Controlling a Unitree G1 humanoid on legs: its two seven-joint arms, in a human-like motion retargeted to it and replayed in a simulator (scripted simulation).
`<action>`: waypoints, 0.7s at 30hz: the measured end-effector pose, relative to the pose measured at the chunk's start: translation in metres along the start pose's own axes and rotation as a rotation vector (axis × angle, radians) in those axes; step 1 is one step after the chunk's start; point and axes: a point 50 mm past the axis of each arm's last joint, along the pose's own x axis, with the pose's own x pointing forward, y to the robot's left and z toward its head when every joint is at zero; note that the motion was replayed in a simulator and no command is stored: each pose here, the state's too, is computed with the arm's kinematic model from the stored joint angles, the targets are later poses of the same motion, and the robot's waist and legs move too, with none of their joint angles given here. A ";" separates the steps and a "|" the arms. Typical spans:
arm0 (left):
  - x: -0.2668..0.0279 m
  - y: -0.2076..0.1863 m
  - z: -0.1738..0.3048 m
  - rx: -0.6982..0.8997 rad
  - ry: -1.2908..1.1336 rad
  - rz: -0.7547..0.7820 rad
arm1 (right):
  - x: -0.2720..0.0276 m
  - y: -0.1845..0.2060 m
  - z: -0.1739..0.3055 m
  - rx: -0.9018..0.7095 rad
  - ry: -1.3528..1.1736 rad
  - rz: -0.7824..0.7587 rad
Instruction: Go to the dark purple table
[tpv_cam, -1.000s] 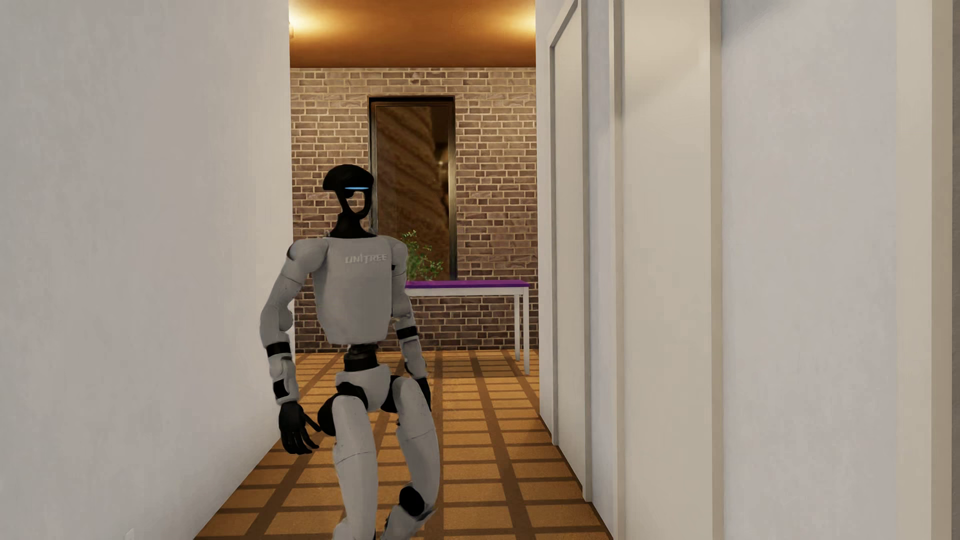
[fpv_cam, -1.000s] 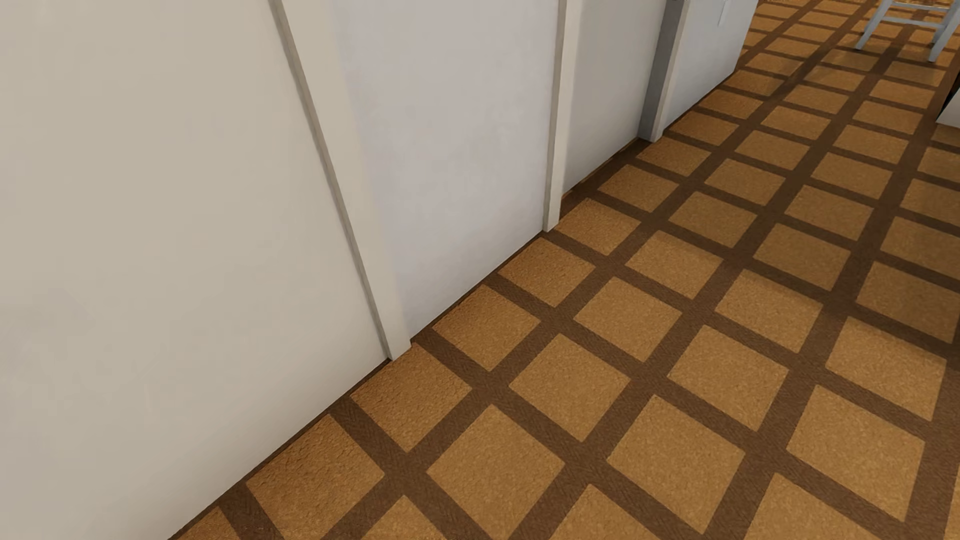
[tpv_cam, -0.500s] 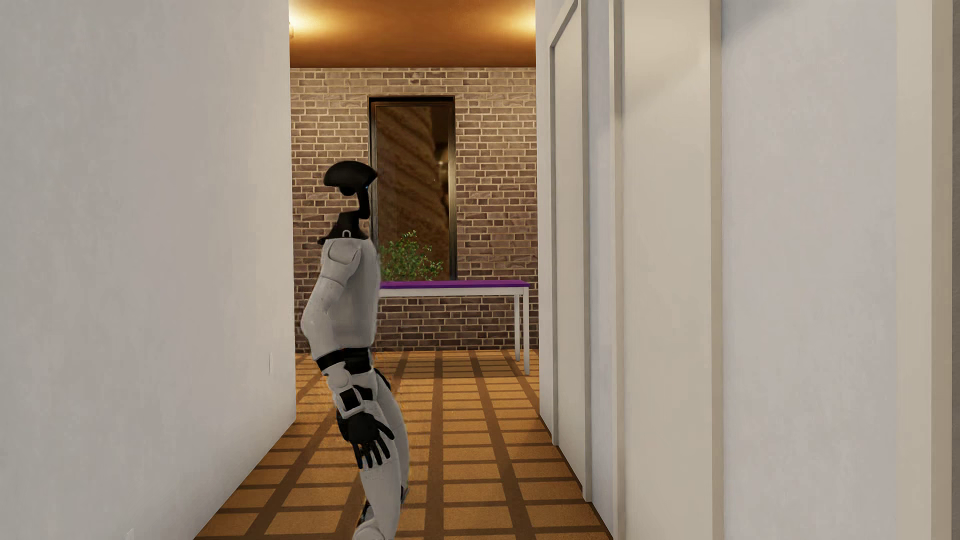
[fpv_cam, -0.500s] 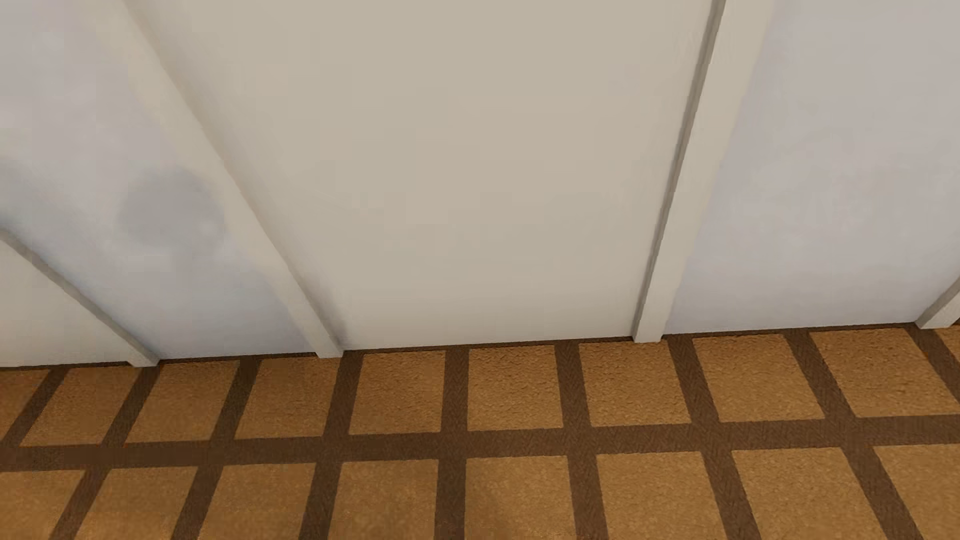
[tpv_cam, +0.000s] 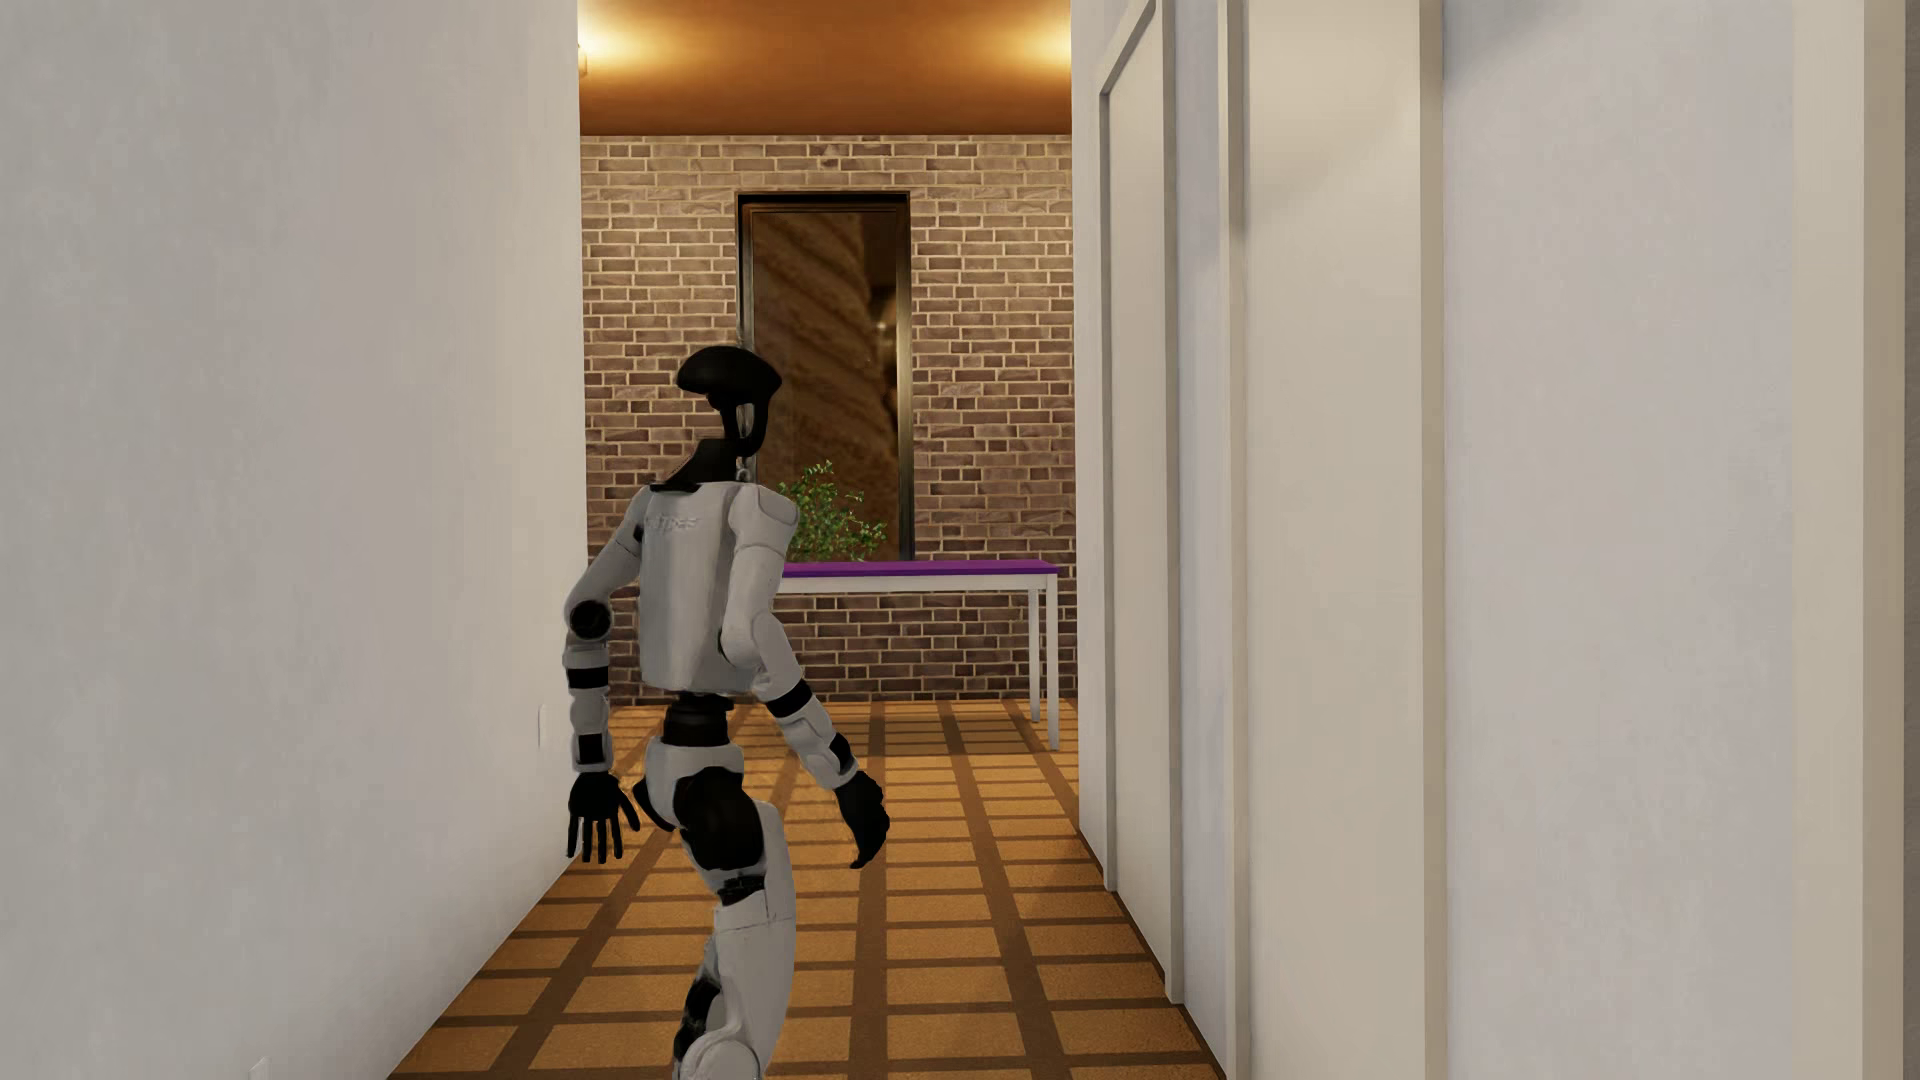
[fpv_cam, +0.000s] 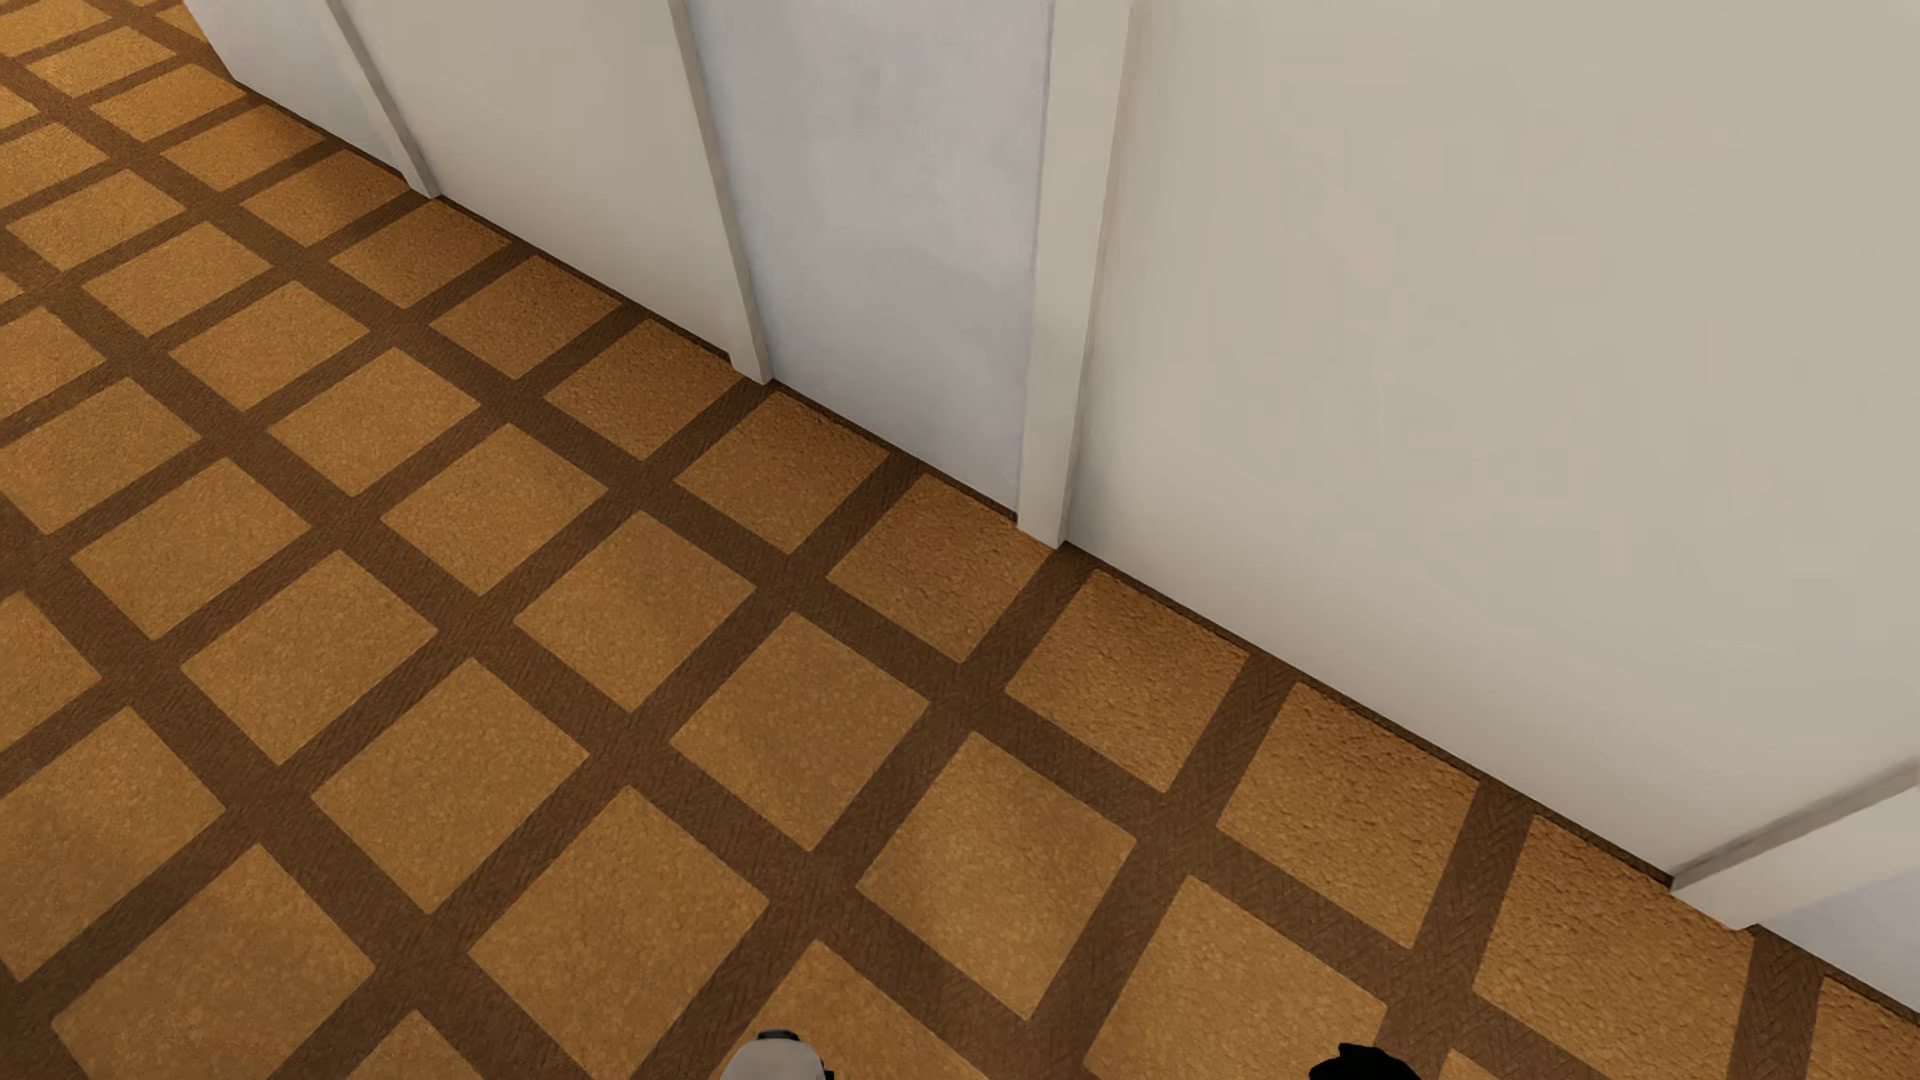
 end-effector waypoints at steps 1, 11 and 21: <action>-0.001 0.001 -0.003 -0.017 0.010 0.007 | -0.003 0.002 -0.008 0.006 0.030 0.004; -0.002 0.091 0.100 -0.011 -0.315 0.239 | -0.062 0.053 -0.123 -0.006 0.494 0.161; -0.007 0.089 0.160 0.163 -0.472 0.207 | -0.090 0.035 -0.162 -0.121 0.695 0.182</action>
